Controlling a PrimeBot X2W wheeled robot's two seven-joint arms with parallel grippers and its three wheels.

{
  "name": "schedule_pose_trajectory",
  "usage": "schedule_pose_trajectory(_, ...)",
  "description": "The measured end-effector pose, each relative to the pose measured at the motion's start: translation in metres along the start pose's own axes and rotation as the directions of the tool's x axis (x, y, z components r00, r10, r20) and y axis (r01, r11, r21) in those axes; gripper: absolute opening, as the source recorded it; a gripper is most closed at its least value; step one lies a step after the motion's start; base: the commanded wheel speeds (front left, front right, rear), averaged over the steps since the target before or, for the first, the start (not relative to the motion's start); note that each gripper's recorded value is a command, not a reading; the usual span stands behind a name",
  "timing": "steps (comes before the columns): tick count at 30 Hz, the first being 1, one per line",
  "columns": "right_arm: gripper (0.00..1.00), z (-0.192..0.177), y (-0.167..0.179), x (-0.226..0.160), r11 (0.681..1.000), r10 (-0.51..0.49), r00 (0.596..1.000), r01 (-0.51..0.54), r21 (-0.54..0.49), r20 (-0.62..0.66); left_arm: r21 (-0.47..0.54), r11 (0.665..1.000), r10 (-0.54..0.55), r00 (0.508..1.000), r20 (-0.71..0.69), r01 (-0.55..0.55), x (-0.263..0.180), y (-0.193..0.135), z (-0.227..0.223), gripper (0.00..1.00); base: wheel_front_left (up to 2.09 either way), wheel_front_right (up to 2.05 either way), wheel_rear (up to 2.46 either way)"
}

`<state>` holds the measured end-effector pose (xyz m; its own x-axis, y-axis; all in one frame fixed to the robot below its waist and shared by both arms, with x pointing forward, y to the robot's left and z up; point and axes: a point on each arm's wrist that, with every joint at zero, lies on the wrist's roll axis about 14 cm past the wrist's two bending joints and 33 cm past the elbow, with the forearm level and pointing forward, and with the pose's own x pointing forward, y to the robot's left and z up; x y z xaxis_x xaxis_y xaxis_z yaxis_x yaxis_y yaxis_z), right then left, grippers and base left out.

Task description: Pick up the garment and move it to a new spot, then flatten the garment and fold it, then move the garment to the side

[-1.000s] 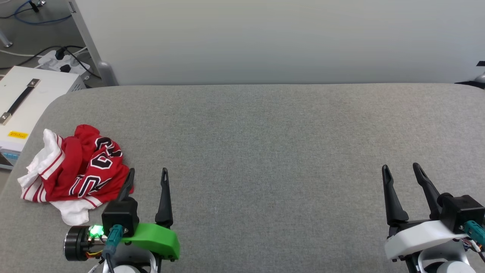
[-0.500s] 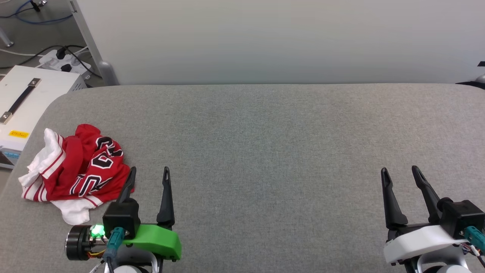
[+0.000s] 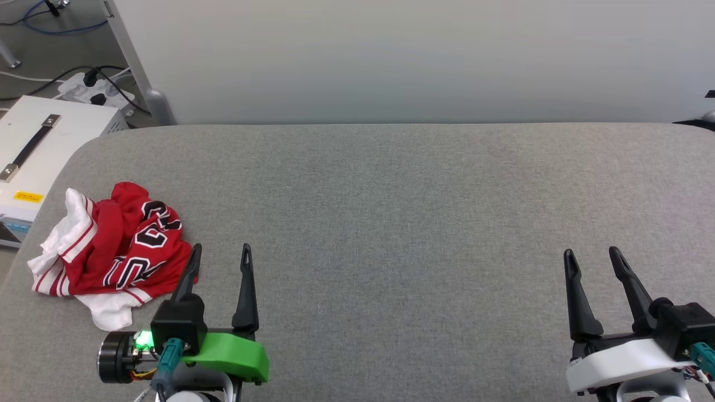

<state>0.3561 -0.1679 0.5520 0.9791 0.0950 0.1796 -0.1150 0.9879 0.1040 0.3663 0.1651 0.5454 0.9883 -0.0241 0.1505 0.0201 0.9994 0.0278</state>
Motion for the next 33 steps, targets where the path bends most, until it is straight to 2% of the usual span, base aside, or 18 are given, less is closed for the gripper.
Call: schedule_pose_trajectory(33,1.00,-0.0024,0.0026,-0.0071,0.999,0.002,0.999,-0.003,0.033,0.034,-0.026,1.000,-0.010,0.999,0.044,0.012,-0.0044,-0.0054,0.0004,1.00,0.00,0.00,0.00)
